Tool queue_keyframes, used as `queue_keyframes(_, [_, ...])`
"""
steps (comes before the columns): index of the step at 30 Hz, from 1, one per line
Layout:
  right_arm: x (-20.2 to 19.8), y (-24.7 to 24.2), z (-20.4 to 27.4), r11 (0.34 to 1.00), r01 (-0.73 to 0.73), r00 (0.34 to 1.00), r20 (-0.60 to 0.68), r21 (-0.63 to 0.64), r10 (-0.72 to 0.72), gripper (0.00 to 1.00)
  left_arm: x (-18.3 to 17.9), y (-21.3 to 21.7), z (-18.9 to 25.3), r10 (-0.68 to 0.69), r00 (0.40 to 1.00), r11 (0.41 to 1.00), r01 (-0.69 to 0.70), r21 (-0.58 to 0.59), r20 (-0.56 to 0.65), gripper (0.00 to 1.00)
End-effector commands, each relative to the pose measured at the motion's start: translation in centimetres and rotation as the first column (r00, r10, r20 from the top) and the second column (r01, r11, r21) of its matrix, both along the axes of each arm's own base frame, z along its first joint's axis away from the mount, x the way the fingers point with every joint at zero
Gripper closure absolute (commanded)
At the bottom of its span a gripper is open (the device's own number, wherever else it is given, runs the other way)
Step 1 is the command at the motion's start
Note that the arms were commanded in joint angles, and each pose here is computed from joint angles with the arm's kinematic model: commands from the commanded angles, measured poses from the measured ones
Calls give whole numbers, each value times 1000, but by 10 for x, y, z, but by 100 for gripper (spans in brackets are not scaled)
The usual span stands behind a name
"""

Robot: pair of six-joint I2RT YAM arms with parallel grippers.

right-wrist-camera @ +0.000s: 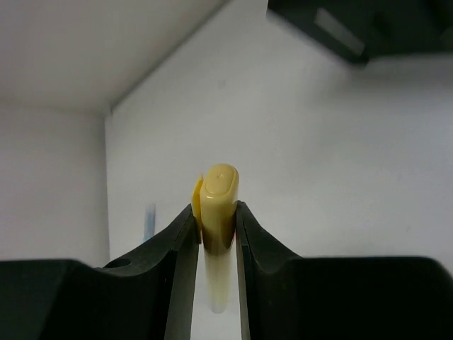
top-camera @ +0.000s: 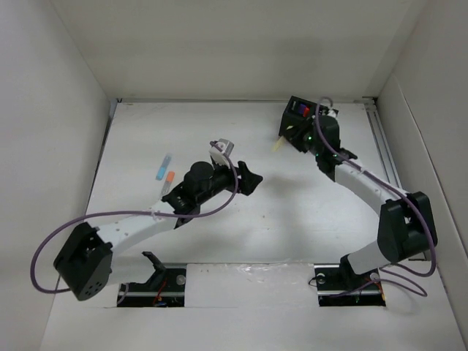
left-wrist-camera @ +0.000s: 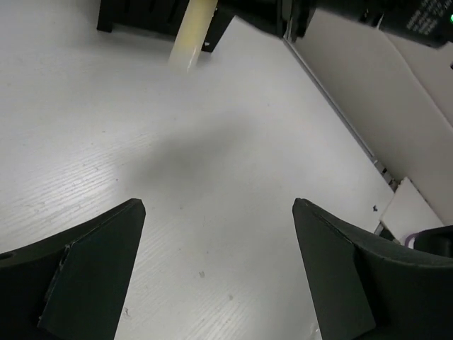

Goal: Sort the stationery into containers
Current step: Place the pen in the storage box.

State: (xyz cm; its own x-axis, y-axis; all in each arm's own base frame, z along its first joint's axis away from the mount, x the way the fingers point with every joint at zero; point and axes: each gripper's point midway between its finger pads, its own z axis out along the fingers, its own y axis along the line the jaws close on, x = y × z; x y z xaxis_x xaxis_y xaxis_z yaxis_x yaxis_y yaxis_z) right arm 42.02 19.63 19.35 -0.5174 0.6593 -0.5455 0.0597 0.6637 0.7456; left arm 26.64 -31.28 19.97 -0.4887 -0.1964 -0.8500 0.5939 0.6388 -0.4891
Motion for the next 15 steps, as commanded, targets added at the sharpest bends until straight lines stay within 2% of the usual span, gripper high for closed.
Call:
queue_keyframes(1, [40, -63, 70, 969, 247, 956, 164, 8, -245, 100, -7, 13, 33, 30, 996, 997, -24, -76, 89, 16])
queue_keyframes(2, [55, -92, 77, 935, 356, 919, 181, -3, -349, 100, -10, 15, 32, 32, 996, 996, -25, -85, 82, 15])
queue_keyframes(5, [76, -138, 84, 857, 513, 844, 212, -45, -493, 100, -14, 16, 36, 23, 997, 995, -15, -96, 79, 15])
queue_keyframes(6, [86, -167, 100, 796, 604, 779, 251, -50, -575, 100, -14, 15, 41, 14, 996, 995, -6, -103, 85, 15])
queue_keyframes(8, [100, -196, 91, 722, 680, 725, 258, -125, -638, 100, -12, 15, 37, 13, 997, 996, -7, -88, 70, 15])
queue_keyframes(10, [110, -223, 107, 670, 728, 679, 283, -142, -677, 100, -11, 12, 32, -10, 999, 996, 14, -87, 46, 15])
queue_keyframes(15, [131, -234, 101, 616, 738, 675, 307, -275, -671, 100, -9, 7, 15, -38, 999, 996, 36, -86, -17, 18])
